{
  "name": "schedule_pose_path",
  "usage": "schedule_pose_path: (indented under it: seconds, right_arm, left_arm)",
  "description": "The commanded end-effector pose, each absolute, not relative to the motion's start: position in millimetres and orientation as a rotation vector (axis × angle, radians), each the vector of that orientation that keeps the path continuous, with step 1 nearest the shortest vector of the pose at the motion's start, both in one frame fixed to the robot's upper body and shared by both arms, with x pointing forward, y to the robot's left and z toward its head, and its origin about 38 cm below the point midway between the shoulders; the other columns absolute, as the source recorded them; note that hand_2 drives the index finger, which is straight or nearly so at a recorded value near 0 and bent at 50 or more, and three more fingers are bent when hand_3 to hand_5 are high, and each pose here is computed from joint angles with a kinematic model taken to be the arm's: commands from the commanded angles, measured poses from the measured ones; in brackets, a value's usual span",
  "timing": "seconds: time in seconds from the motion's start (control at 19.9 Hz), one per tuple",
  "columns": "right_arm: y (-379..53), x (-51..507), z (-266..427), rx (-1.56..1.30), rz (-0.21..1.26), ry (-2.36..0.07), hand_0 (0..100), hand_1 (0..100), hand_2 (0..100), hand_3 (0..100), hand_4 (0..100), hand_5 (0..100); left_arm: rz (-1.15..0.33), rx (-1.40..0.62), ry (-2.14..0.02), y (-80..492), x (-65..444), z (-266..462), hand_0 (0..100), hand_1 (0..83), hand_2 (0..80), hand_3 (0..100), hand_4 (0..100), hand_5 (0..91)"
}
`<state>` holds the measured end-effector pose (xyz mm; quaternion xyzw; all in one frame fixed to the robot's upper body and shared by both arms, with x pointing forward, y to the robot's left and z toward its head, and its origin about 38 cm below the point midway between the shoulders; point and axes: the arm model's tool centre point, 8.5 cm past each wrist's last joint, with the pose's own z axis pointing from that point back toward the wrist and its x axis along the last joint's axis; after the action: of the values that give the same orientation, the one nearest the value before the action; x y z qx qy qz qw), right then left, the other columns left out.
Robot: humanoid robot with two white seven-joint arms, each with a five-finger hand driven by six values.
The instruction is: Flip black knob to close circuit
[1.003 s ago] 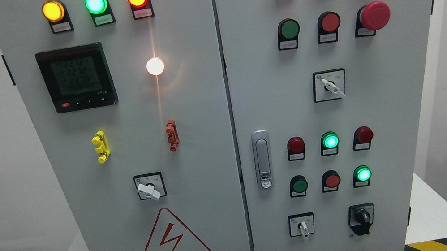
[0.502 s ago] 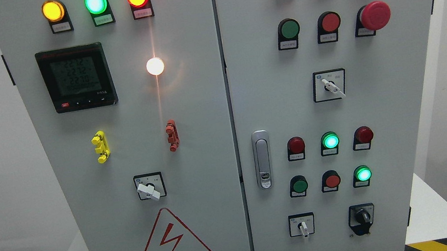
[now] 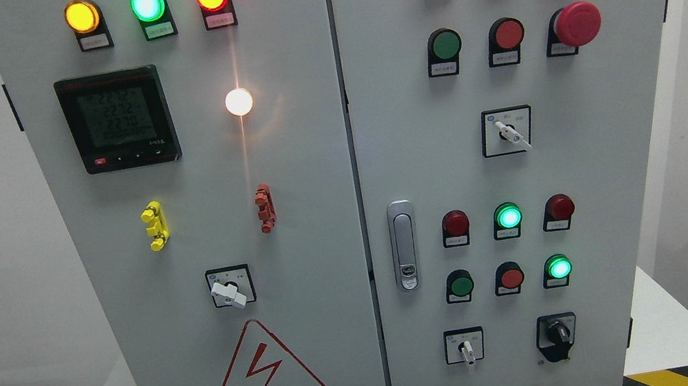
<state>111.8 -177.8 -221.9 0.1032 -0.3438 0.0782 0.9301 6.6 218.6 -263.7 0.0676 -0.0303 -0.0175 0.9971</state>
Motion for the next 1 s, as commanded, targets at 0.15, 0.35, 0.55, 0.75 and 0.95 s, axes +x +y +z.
schedule_pose_path:
  seconds: [0.15, 0.35, 0.55, 0.75, 0.95]
  right_arm:
    - [-208, 208, -144, -0.022, 0.34, -1.067, 0, 5, 23, 40, 34, 22]
    - [-221, 228, -120, -0.166, 0.422, -1.142, 0, 4, 28, 50, 43, 36]
    - [-224, 246, -93, -0.265, 0.495, -1.222, 0, 1, 33, 58, 51, 45]
    - [-227, 259, -71, -0.354, 0.555, -1.278, 0, 0, 37, 65, 59, 57]
    - [-230, 272, -51, -0.435, 0.585, -1.308, 0, 0, 43, 70, 64, 64]
  left_arm:
    - [-0.032, 0.131, -0.066, 217, 2, -264, 12, 55.6, 0.0, 0, 0, 0.0]
    - [-0.032, 0.131, -0.066, 217, 2, -264, 12, 55.6, 0.0, 0, 0, 0.0]
    - [-0.032, 0.131, -0.066, 217, 2, -264, 12, 55.6, 0.0, 0, 0, 0.0]
    - [-0.032, 0.131, -0.066, 217, 2, -264, 12, 55.6, 0.0, 0, 0, 0.0]
    - [-0.032, 0.131, -0.067, 217, 3, -264, 12, 55.6, 0.0, 0, 0, 0.0]
